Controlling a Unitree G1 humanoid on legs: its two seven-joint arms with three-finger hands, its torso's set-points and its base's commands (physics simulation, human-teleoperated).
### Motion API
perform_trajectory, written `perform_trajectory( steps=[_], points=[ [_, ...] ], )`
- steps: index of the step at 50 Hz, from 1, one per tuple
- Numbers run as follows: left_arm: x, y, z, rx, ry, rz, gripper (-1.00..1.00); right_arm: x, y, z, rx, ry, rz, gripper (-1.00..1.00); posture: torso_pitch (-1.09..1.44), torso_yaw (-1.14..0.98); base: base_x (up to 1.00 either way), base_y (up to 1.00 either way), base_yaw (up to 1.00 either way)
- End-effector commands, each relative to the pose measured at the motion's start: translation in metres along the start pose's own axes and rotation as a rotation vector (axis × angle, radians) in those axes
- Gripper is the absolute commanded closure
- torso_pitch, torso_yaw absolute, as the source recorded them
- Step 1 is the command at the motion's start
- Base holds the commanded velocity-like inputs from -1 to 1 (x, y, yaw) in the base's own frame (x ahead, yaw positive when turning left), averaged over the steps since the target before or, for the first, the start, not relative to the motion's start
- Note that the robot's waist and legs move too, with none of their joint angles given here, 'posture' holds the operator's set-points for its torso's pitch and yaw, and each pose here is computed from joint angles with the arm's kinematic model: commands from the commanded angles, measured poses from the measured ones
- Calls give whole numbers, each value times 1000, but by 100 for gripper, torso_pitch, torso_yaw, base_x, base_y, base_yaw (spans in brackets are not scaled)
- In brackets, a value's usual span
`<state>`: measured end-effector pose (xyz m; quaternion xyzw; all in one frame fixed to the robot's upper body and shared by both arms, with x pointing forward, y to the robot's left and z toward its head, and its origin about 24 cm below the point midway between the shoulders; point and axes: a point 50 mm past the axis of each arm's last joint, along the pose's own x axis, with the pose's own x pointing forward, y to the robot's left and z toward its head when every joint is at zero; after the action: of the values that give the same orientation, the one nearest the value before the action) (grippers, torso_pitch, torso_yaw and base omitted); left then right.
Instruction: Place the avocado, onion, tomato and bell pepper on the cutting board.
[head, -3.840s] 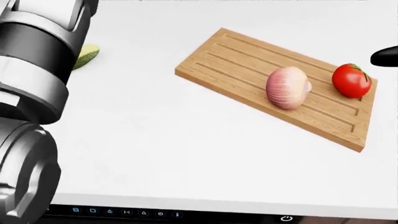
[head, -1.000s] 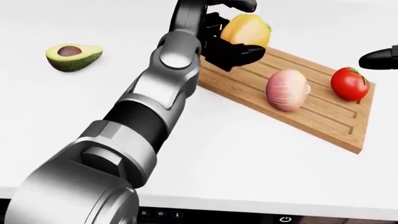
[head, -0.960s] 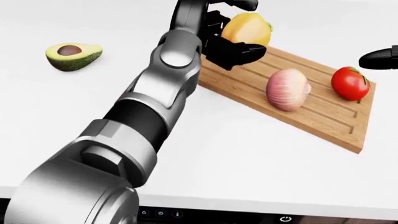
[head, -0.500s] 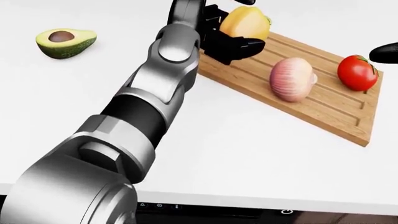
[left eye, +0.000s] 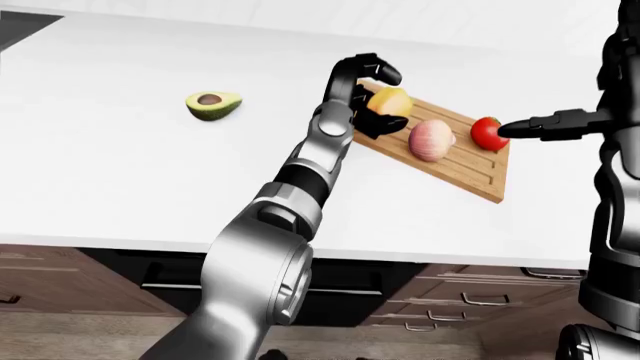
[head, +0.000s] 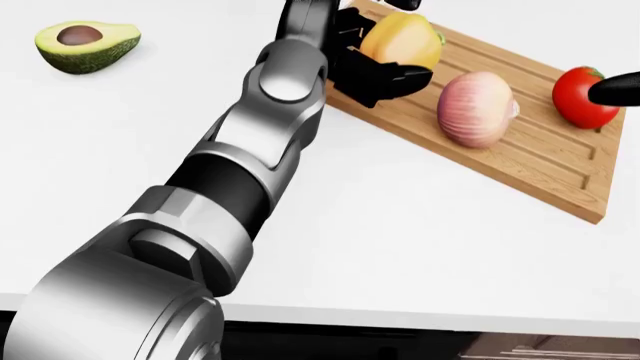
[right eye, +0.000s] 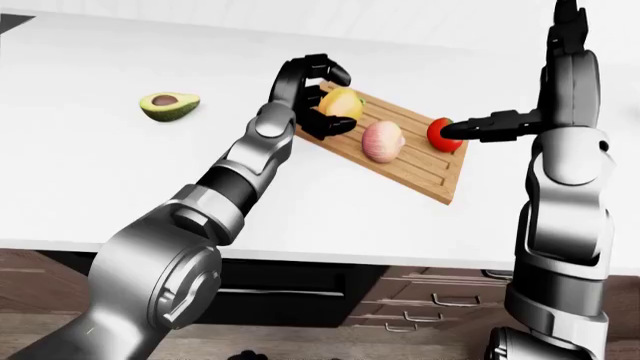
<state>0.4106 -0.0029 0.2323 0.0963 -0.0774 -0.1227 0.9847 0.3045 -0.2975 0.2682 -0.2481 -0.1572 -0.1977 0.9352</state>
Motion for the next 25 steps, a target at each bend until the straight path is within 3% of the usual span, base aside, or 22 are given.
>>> perform_trajectory(
  steps=[1,8,9,10,11,13,14,18,25],
  points=[
    [3,3,34,-1,-130,13,100,1,-12,18,-9,-85,-48,-100,28,0,0,0,0],
    [3,3,35,15,-134,17,100,1,-12,17,-10,-83,-45,-100,28,0,0,0,0],
    [3,3,34,17,-132,15,89,0,-12,17,-7,-81,-45,-100,28,0,0,0,0],
    [3,3,34,15,-131,14,100,0,-12,17,-9,-82,-45,-100,28,0,0,0,0],
    [3,3,33,14,-130,11,80,0,-12,17,-9,-82,-44,-100,28,0,0,0,0],
    [3,3,34,12,-133,10,84,0,-11,16,-9,-81,-43,-100,28,0,0,0,0],
    [3,3,34,15,-134,13,52,1,-11,17,-9,-82,-43,-100,28,0,0,0,0],
    [3,3,33,16,-132,12,16,1,-12,17,-8,-82,-44,-100,28,0,0,0,0],
    [2,2,31,22,-127,8,-9,1,-12,18,-10,-83,-44,-100,28,0,0,0,0]
  ],
)
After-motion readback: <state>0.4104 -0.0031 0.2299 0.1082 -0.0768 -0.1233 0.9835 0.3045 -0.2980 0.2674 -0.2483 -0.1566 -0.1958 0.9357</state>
